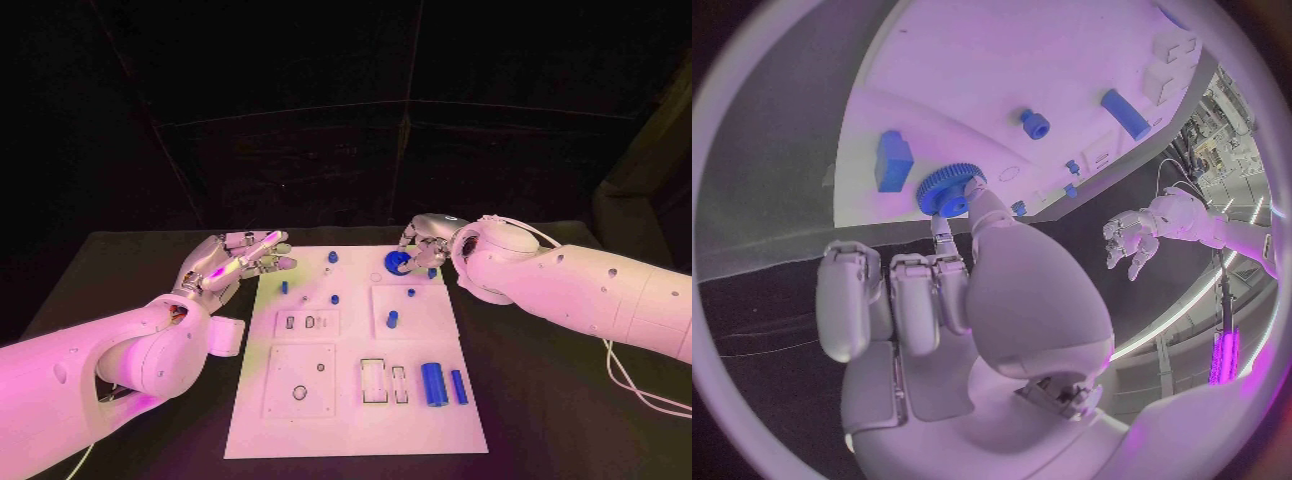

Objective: Assemble the parts on the task board

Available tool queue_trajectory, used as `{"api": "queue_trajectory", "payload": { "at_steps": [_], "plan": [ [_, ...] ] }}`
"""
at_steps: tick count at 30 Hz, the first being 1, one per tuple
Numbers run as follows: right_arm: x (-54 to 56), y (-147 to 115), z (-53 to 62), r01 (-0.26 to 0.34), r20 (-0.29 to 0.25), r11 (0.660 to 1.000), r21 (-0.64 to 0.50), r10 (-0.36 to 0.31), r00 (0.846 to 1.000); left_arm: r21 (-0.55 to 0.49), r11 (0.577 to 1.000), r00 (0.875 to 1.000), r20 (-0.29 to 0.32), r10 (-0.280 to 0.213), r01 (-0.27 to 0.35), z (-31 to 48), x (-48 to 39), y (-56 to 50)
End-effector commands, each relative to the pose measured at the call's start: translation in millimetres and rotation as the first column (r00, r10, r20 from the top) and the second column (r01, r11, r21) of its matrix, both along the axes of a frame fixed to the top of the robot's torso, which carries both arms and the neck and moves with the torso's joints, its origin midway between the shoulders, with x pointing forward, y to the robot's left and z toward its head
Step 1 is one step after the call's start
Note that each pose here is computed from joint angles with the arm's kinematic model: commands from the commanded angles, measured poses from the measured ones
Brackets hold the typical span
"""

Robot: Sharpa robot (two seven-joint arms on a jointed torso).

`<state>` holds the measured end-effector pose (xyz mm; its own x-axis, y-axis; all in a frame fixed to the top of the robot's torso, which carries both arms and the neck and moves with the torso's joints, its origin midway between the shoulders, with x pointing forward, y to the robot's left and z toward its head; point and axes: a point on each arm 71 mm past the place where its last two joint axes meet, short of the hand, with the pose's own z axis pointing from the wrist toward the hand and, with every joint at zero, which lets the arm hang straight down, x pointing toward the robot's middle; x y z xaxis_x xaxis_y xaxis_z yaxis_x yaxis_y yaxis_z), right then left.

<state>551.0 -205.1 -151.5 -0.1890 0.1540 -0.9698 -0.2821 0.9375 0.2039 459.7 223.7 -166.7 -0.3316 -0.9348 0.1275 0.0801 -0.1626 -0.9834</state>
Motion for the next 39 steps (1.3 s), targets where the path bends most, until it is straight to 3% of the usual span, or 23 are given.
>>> {"api": "queue_trajectory", "payload": {
  "at_steps": [1, 12, 18, 24, 29, 39],
  "plan": [
    [-0.2, 2.0, -3.0, -0.006, -0.007, 0.998, -0.057, 0.006, 1.000, -0.007, 1.000, 1.000, 0.005, -0.014, 0.014, 1.4, 0.0, -1.2],
    [-5.4, 11.4, 3.8, -0.033, 0.109, 0.997, -0.067, 0.040, 0.993, -0.007, 1.000, 1.000, 0.002, -0.017, 0.017, 1.3, -0.2, -0.8],
    [-15.9, 23.9, 15.7, -0.080, 0.224, 0.997, 0.015, 0.074, 0.972, -0.007, 1.000, 1.000, 0.002, -0.017, 0.017, 1.3, -0.3, -0.8],
    [-27.3, 45.9, 23.6, -0.139, 0.297, 0.990, 0.010, 0.130, 0.946, -0.007, 1.000, 1.000, 0.002, -0.017, 0.017, 1.5, -0.6, -0.6],
    [-30.3, 74.8, 24.7, -0.184, 0.318, 0.983, -0.017, 0.179, 0.931, -0.008, 1.000, 1.000, 0.002, -0.019, 0.019, 1.6, -0.8, -1.1],
    [-28.2, 114.6, 15.1, -0.227, 0.277, 0.972, -0.058, 0.234, 0.932, -0.006, 1.000, 1.000, 0.002, -0.016, 0.016, 1.5, 0.0, -1.6]
  ]
}}
